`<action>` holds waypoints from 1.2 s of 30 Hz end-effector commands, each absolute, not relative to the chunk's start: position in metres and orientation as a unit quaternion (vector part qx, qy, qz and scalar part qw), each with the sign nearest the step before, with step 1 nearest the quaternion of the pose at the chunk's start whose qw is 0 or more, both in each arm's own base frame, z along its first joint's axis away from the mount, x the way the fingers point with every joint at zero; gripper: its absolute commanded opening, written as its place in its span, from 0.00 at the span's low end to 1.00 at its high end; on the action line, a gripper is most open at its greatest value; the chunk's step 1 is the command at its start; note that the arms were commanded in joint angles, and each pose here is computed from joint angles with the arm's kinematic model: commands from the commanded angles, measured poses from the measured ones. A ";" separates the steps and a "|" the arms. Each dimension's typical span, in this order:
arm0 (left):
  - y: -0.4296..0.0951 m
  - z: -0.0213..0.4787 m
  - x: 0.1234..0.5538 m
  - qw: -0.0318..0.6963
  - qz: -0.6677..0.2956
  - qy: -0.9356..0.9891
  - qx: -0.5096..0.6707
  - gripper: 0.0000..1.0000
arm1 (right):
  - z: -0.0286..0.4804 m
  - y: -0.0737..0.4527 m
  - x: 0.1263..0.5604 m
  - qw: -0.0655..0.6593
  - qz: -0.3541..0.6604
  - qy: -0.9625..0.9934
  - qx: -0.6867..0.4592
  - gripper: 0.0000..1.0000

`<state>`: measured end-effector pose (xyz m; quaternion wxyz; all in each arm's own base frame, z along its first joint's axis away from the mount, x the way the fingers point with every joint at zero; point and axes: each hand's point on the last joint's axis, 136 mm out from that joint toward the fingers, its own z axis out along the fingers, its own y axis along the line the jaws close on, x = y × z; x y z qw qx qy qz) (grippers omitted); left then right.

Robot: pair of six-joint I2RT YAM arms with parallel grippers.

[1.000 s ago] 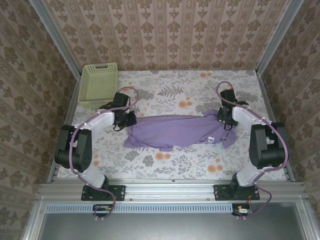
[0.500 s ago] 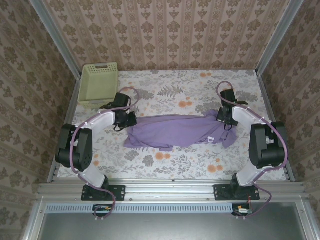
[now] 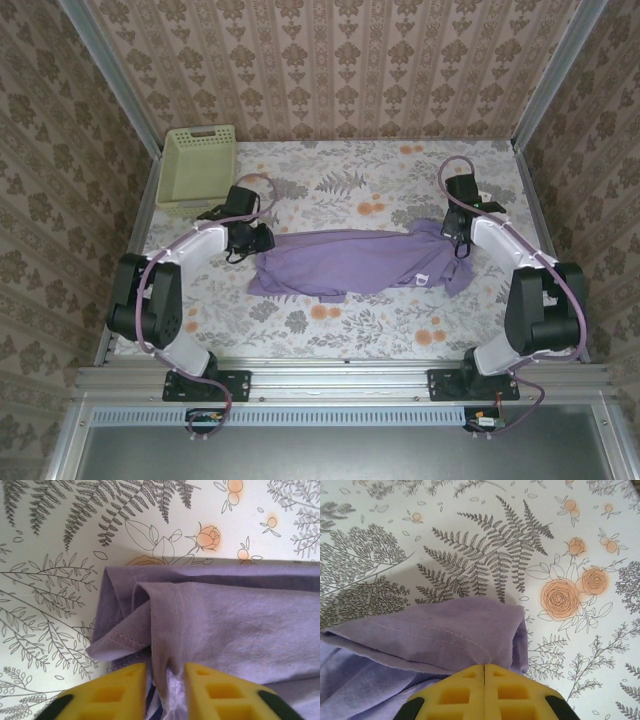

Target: Fold the inside-out t-shirt

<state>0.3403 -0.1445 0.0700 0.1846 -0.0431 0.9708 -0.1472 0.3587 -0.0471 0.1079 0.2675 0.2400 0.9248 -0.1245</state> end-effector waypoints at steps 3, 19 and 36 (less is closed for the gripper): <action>-0.148 0.086 0.329 0.199 -0.170 0.965 -0.036 0.37 | 0.121 -0.046 0.354 0.278 -0.133 0.924 0.227 0.00; -0.152 0.072 0.316 0.167 -0.167 0.971 -0.044 0.30 | 0.122 -0.045 0.353 0.276 -0.130 0.925 0.226 0.00; -0.152 0.062 0.320 0.156 -0.154 0.975 -0.046 0.31 | 0.122 -0.045 0.352 0.277 -0.129 0.925 0.226 0.00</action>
